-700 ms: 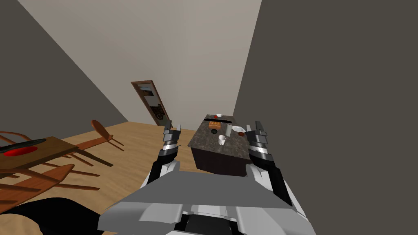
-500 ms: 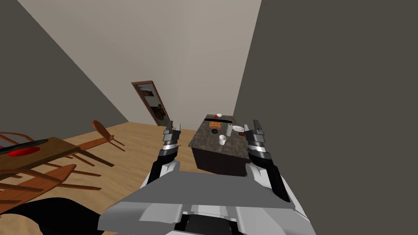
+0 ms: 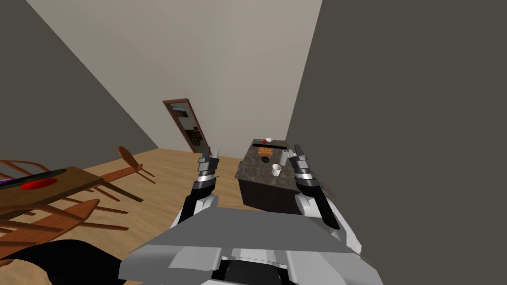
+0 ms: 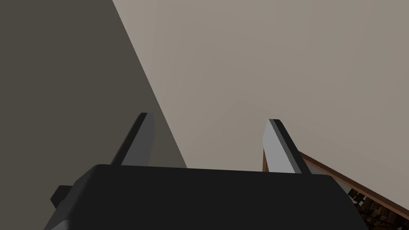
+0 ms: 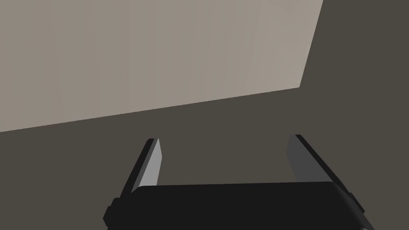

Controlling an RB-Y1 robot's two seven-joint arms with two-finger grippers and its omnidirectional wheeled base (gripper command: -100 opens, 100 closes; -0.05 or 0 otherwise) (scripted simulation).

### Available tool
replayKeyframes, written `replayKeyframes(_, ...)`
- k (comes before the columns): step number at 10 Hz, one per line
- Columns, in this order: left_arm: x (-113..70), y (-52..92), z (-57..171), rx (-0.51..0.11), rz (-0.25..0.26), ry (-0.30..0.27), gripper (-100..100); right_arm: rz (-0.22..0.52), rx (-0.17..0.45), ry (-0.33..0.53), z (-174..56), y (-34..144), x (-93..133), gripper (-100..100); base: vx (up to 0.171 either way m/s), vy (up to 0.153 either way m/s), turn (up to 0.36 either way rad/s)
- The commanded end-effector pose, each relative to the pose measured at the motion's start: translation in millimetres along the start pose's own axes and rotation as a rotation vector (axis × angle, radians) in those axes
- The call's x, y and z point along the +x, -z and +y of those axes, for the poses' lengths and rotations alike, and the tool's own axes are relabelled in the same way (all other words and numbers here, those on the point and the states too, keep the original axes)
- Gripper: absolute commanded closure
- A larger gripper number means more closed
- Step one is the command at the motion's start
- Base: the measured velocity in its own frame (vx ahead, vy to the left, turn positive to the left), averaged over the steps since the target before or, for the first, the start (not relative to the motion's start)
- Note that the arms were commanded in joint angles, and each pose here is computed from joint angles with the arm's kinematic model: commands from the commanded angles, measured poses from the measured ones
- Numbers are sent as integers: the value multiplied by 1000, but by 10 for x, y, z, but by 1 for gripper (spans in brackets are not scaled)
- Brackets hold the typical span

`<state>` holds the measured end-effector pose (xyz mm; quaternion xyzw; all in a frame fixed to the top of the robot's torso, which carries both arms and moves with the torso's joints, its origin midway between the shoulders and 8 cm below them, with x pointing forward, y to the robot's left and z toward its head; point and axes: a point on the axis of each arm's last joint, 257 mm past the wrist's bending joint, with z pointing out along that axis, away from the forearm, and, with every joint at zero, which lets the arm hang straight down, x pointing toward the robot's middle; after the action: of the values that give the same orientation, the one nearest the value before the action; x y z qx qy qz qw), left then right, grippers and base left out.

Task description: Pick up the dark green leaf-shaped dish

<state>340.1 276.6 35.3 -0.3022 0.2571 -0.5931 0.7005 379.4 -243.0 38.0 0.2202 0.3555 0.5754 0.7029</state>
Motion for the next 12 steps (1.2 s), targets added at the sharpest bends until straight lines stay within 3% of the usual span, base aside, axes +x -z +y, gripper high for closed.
replayKeyframes(1, 0, 0, 0, 0, 0, 0, 0, 64, -3, 54, -104, -28, 153, -100, 4, 166, 46)
replayKeyframes(4, 0, 0, 0, 0, 0, 0, 0, 177, -13, 151, -259, -58, 394, -100, -9, 152, 35)
replayKeyframes(11, 0, 0, 0, 0, 0, 0, 0, 372, 15, 335, -783, 60, 686, -100, -2, 127, 38)
replayKeyframes(12, 0, 0, 0, 0, 0, 0, 0, 427, 9, 392, -893, 97, 764, -100, -3, 142, 64)
